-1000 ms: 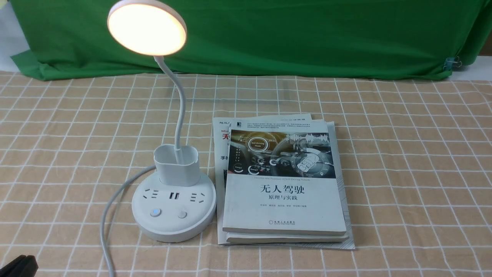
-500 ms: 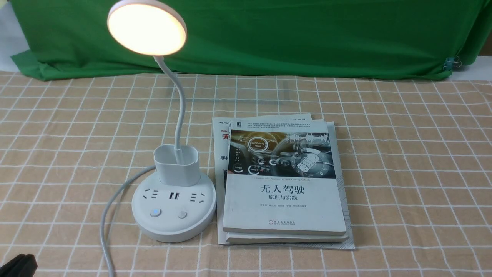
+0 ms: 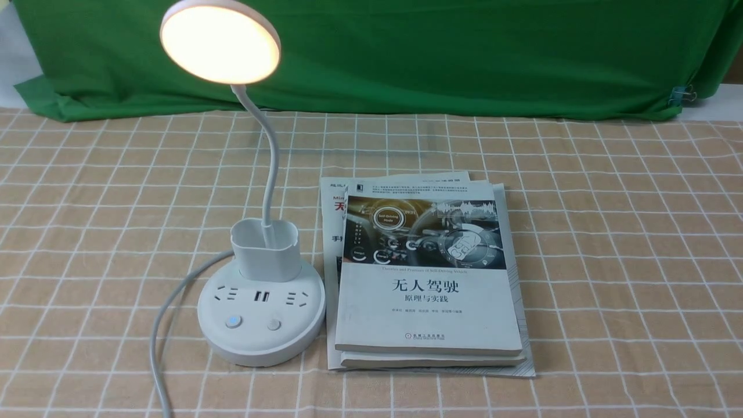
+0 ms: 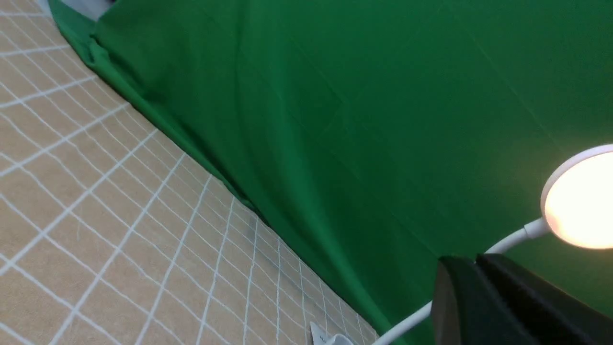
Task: Turn off the desk lamp on the light coffee tablecloth by hand.
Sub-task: 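Press the power button on the round power strip under the lamp with the left gripper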
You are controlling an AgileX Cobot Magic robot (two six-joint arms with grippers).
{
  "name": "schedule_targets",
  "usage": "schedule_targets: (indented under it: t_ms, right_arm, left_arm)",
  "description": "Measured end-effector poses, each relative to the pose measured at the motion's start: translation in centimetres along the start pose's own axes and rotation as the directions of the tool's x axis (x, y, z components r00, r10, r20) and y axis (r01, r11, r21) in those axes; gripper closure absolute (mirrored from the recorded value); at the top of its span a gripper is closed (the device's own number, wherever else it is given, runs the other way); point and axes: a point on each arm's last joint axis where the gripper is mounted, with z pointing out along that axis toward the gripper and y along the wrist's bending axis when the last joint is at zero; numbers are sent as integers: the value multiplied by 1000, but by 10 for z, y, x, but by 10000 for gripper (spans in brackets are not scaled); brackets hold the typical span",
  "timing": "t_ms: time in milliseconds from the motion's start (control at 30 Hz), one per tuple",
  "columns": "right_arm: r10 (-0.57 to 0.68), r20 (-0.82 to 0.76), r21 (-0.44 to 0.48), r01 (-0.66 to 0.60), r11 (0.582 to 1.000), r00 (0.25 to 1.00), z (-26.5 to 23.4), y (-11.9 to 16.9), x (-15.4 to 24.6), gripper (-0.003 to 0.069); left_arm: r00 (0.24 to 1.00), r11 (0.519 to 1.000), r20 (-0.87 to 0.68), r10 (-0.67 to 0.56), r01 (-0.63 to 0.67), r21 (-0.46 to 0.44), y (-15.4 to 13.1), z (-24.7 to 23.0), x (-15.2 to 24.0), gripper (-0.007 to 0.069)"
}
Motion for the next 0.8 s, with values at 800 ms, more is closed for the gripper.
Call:
schedule_targets:
  t_ms: [800]
  right_arm:
    - [0, 0, 0, 0, 1000, 1000, 0, 0, 0, 416]
  left_arm:
    - [-89, 808, -922, 377, -455, 374, -87, 177, 62, 630]
